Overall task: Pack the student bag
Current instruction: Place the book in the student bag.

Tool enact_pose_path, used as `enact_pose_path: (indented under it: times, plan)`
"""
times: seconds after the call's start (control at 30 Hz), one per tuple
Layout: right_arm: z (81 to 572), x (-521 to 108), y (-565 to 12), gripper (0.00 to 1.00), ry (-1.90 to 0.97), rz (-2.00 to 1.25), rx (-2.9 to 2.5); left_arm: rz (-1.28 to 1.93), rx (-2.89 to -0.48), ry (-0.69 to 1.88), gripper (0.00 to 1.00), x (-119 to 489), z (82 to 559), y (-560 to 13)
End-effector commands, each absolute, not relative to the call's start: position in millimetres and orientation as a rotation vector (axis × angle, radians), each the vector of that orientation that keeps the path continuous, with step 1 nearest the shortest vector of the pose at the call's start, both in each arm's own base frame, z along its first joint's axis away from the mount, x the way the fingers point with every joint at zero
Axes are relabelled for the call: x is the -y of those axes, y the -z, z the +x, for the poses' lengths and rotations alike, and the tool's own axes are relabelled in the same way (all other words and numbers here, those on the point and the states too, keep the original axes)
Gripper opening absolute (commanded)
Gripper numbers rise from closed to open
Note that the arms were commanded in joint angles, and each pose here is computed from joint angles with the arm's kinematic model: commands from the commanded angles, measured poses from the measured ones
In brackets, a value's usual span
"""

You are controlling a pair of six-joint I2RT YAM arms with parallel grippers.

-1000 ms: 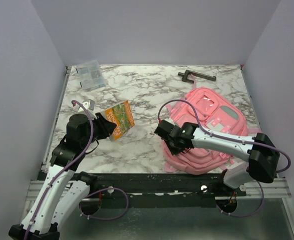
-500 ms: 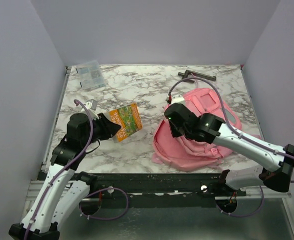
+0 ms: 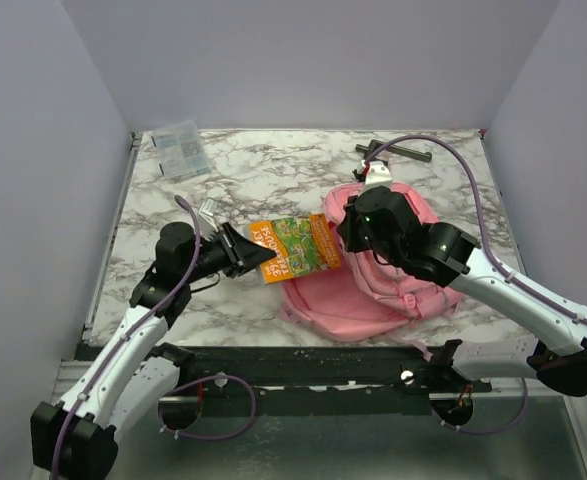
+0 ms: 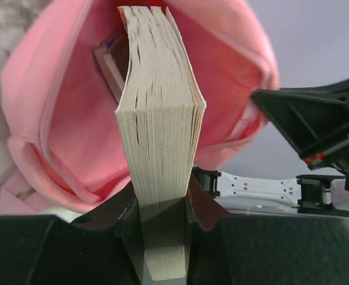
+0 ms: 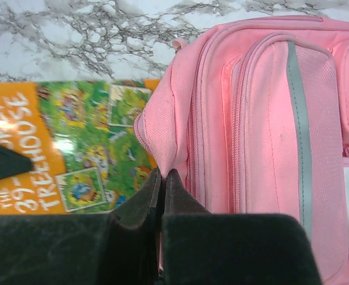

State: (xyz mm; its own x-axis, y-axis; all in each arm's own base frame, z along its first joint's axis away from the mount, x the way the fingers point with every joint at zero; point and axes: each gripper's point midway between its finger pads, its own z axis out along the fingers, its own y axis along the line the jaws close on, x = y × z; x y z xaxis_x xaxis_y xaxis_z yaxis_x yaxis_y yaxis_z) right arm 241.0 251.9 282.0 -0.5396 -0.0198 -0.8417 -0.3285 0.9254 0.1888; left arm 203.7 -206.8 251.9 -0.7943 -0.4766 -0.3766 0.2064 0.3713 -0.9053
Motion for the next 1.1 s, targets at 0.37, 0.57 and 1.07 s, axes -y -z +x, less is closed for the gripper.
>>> enact_pose_path:
  times: [0.37,0.57,1.07]
  plan:
    - [253,-283,-345,0.00,-0.662,-0.142,-1.935,-0.401,-2.017,1.833,0.00,297,213,-247]
    - [253,-286,-335,0.01,-0.663,-0.147,-1.949,-0.618,-2.035,1.798,0.00,332,235,-225]
    - [241,-286,-318,0.00,-0.689,-0.178,-2.011,-0.790,-1.904,1.752,0.14,433,265,-175]
